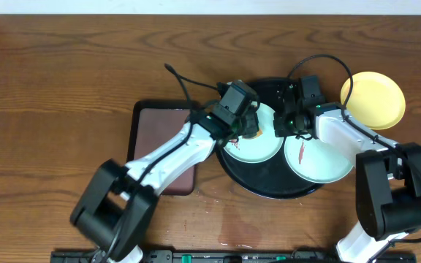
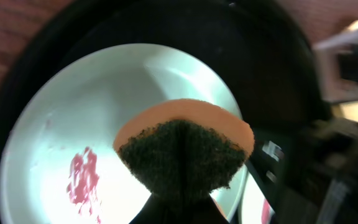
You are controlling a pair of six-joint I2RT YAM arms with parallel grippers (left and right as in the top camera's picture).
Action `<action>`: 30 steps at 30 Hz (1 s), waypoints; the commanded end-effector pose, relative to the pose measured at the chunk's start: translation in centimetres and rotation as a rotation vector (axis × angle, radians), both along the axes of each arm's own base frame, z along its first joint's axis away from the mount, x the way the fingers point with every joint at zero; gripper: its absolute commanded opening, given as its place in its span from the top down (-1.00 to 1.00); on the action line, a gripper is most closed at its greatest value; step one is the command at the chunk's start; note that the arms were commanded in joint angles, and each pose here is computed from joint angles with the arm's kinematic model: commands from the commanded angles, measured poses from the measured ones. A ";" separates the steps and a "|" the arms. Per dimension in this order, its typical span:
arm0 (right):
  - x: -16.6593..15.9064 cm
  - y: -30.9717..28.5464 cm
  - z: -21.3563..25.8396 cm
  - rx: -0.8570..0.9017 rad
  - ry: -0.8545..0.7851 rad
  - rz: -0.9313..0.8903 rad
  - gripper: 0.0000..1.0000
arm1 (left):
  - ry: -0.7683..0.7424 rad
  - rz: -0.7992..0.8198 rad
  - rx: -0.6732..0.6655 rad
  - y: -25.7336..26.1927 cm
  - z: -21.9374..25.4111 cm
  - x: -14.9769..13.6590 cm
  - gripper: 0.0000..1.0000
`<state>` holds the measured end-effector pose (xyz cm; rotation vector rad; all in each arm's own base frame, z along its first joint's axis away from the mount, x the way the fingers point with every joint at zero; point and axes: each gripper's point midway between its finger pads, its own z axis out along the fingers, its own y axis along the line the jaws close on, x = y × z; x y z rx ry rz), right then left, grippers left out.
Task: Clean dirty plates on tray and stack at the side
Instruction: 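Scrub the upper pale green plate with the sponge in the left gripper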
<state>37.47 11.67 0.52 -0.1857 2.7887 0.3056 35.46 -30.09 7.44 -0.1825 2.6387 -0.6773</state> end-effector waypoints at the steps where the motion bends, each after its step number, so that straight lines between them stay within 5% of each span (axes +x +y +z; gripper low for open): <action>1: -0.3 -0.4 -0.7 -0.024 0.017 -0.009 0.98 | 0.055 0.068 -0.002 0.2 -2.2 0.1 0.85; 15: -0.3 -0.4 -0.7 -0.024 0.017 -0.009 0.98 | 0.148 0.113 0.040 0.1 -8.7 0.0 0.85; 22: -0.3 -0.4 -0.7 -0.024 0.017 -0.009 0.98 | 0.189 0.099 0.202 3.5 -11.3 -0.9 0.85; 30: -0.3 -0.4 -0.7 -0.024 0.016 -0.009 0.98 | 0.152 0.235 0.361 9.5 -8.4 0.1 0.85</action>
